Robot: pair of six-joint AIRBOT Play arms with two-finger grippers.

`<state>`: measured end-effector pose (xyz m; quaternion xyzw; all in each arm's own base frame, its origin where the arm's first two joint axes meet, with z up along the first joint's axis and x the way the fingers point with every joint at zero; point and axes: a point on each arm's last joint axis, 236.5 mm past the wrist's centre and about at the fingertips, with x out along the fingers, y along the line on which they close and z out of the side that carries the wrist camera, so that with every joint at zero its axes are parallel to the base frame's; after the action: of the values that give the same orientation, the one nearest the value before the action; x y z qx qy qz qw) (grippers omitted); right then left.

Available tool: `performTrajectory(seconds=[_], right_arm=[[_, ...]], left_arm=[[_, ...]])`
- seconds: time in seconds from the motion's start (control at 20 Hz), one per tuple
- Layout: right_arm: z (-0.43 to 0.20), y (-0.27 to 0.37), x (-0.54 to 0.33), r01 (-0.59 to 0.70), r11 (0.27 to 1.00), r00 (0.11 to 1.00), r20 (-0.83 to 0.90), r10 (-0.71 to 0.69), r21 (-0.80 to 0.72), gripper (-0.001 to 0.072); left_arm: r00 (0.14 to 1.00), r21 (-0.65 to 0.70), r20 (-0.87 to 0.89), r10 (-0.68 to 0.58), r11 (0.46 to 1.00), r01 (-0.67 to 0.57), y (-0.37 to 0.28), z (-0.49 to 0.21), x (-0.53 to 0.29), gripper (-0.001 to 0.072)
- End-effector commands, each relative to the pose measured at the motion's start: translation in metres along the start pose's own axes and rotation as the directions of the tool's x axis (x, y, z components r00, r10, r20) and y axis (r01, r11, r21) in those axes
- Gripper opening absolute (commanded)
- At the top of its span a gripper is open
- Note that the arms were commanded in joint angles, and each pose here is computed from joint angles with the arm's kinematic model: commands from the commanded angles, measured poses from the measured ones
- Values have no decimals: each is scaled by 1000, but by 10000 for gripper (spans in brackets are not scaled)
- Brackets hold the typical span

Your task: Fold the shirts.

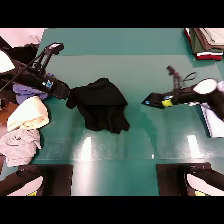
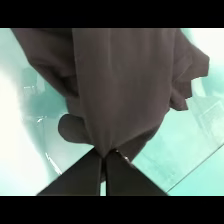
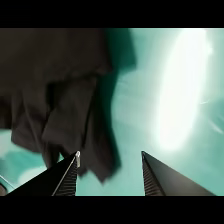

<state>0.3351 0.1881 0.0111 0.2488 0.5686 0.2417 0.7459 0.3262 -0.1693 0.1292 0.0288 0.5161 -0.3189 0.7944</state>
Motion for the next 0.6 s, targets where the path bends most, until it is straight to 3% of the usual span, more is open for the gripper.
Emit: performTrajectory(seconds=[0.0, 0.5, 0.55], right_arm=[[4, 0, 59, -54, 994, 999, 14, 53, 94, 451], [31, 17, 132, -80, 994, 991, -98, 87, 71, 447], [31, 18, 132, -85, 994, 990, -107, 92, 67, 389]], left_arm=[[1000, -5, -6, 4, 1000, -4, -2, -2, -5, 22], [1000, -9, -22, -2, 1000, 1, -3, -5, -5, 22], [1000, -9, -22, -2, 1000, 1, -3, -5, -5, 23]])
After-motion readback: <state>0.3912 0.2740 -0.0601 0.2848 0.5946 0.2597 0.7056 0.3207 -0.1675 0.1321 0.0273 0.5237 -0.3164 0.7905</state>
